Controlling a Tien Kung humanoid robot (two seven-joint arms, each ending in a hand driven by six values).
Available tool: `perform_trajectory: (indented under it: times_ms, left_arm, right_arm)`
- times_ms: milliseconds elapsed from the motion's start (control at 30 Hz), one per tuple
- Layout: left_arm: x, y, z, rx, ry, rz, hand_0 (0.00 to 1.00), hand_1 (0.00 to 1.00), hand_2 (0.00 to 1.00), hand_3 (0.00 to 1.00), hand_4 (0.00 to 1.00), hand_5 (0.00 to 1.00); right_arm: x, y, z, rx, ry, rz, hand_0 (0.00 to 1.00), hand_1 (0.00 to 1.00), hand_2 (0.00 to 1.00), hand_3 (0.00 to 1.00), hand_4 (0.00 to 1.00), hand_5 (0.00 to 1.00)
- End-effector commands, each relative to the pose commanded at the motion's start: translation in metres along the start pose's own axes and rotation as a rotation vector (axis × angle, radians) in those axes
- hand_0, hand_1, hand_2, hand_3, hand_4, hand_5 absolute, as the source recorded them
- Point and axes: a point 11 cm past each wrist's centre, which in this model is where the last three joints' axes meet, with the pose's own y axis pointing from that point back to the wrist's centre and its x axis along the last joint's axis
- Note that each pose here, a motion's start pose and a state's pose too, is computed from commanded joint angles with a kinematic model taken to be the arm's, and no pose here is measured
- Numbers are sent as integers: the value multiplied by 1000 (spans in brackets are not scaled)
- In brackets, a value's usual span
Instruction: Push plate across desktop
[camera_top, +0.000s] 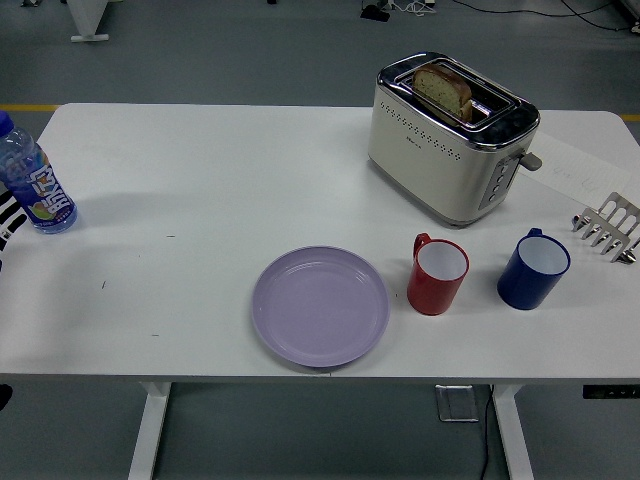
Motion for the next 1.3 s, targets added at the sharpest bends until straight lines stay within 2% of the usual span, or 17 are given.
perform_trajectory:
  times_ms: [700,1300]
  left_arm:
    - [0,-4,11,-32,20,7,756,778,743,678,586,998]
    - [3,-3,11,-39,35,25,755,777,741,676,590,998]
  right_arm:
    - [-3,2,-9,17,-2,-7,577,518,609,574,224,527]
    - [-4,3,-10,19,5,-5,577,517,609,574,223,528]
